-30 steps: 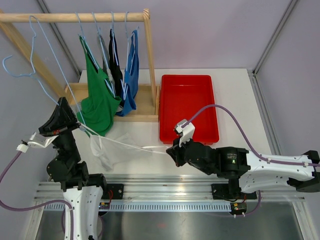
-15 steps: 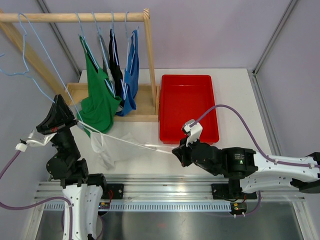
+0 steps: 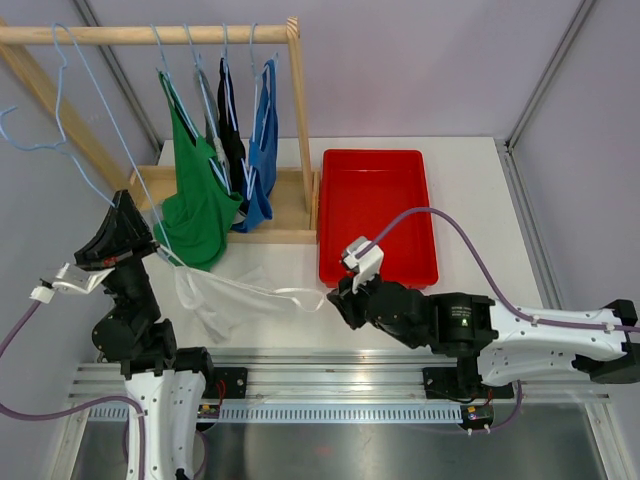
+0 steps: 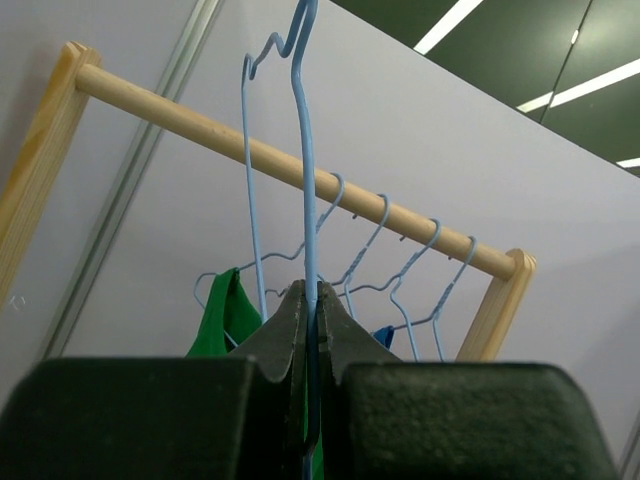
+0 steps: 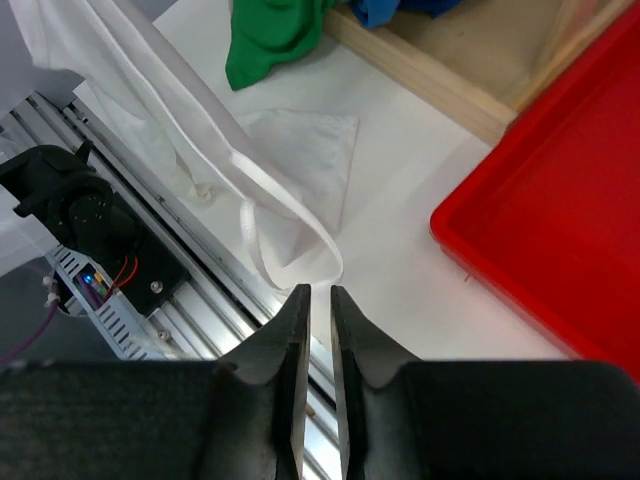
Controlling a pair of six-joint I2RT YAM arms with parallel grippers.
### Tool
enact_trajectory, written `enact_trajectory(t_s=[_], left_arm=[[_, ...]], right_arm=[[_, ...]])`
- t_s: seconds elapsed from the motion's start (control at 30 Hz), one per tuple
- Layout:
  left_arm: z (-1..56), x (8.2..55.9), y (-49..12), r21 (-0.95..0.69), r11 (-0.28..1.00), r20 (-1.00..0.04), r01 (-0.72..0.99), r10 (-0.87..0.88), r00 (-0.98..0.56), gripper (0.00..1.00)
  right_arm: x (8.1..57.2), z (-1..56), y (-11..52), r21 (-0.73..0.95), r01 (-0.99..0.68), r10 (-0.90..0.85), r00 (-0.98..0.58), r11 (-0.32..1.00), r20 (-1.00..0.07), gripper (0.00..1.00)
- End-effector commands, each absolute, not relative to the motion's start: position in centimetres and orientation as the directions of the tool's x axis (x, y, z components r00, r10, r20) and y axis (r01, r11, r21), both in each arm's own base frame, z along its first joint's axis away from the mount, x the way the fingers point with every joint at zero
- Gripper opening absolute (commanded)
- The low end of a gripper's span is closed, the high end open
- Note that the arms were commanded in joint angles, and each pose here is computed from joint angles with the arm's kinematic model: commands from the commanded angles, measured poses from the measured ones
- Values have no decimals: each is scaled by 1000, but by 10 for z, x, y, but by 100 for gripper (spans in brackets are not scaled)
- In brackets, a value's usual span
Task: Remove the tank top from the hanger
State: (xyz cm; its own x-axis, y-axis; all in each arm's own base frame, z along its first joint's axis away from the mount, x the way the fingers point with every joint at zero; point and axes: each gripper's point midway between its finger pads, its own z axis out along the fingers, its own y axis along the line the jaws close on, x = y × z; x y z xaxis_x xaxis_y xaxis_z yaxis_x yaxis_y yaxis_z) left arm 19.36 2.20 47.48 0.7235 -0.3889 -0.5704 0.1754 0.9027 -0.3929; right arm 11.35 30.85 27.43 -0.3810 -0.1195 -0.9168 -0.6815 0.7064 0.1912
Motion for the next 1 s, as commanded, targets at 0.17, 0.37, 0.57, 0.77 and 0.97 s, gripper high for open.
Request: enact_trajectory(t_s=[0.17, 0.37, 0.57, 0.77, 0.97], left_arm=[[482, 165, -23, -249, 907, -617, 340, -420, 666, 0], [469, 149, -44, -225, 873, -650, 432, -465, 601, 0], [459, 137, -52, -274, 839, -671, 470, -517, 532, 0], [460, 122, -60, -297, 812, -678, 503, -550, 488, 0], [451, 126, -65, -327, 785, -689, 526, -579, 435, 0]], right_arm=[[107, 352, 369, 123, -828, -47, -177, 547, -983, 37], [75, 385, 402, 62, -952, 133, -22, 299, -991, 41], [50, 375, 446, -46, -990, 204, 72, 130, -976, 38], [35, 361, 483, -59, -998, 214, 65, 33, -975, 39], [32, 356, 506, -72, -997, 232, 70, 0, -970, 40]])
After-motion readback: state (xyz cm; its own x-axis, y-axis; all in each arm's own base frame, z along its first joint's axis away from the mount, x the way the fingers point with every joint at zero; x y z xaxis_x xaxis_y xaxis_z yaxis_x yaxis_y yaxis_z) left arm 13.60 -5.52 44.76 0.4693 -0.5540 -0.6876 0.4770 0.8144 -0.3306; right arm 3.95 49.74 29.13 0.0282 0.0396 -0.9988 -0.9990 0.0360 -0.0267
